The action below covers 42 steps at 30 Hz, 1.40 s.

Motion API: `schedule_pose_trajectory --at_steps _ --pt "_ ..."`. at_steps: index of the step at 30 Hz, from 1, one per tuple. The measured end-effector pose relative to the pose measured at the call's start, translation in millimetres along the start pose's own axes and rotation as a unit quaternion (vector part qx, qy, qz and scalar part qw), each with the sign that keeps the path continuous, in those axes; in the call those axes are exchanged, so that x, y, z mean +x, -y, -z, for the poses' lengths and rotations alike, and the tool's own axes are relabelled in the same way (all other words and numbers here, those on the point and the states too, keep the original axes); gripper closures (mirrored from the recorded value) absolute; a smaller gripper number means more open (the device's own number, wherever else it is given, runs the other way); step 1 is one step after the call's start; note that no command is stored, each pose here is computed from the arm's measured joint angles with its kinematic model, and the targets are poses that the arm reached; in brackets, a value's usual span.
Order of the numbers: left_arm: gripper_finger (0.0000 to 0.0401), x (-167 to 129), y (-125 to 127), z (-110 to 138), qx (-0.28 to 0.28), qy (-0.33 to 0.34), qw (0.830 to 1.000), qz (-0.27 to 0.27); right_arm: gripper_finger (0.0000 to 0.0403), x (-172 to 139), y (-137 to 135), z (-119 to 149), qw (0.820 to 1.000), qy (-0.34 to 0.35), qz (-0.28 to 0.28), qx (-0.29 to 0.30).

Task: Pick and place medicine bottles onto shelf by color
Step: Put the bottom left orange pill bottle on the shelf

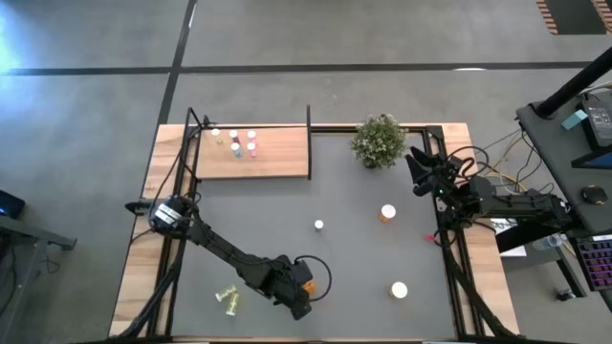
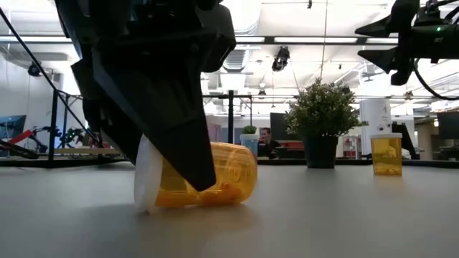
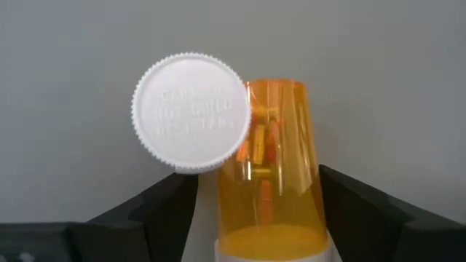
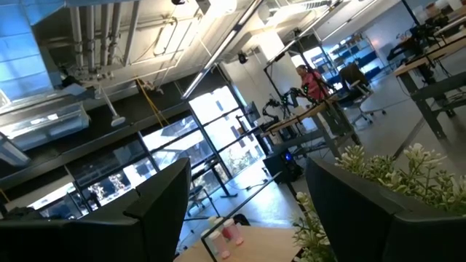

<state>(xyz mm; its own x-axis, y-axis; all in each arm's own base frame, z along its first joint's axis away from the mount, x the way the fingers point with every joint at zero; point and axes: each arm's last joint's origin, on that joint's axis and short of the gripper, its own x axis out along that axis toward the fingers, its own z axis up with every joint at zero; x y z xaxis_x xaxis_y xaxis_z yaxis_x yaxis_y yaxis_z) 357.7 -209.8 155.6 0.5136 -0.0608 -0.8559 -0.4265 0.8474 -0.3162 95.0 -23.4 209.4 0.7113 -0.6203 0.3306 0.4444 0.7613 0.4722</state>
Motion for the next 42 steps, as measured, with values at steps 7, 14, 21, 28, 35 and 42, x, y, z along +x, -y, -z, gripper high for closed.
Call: schedule_pose_trajectory --at_steps 7,14,21,28,35,42 --pt "0.0182 -4 1 0 0.011 -0.013 1.000 0.011 0.0142 0 0 0 1.000 0.000 0.000 0.000" --pt "0.0189 -39 0 -7 0.021 -0.034 0.999 0.018 0.0142 0 0 0 1.000 0.000 0.000 0.000" --pt "0.0189 -69 -13 -5 0.054 -0.091 0.994 -0.014 0.0142 0 0 0 1.000 0.000 0.000 0.000" --pt "0.0189 -92 -35 2 0.072 -0.201 0.974 -0.071 0.0142 0 0 0 1.000 0.000 0.000 0.000" --pt "0.0189 -102 -60 5 0.069 -0.327 0.933 -0.132 0.0142 0 0 0 1.000 0.000 0.000 0.000" --pt "0.0189 -96 -89 -2 0.041 -0.415 0.897 -0.145 0.0142 0 0 0 1.000 0.000 0.000 0.000"
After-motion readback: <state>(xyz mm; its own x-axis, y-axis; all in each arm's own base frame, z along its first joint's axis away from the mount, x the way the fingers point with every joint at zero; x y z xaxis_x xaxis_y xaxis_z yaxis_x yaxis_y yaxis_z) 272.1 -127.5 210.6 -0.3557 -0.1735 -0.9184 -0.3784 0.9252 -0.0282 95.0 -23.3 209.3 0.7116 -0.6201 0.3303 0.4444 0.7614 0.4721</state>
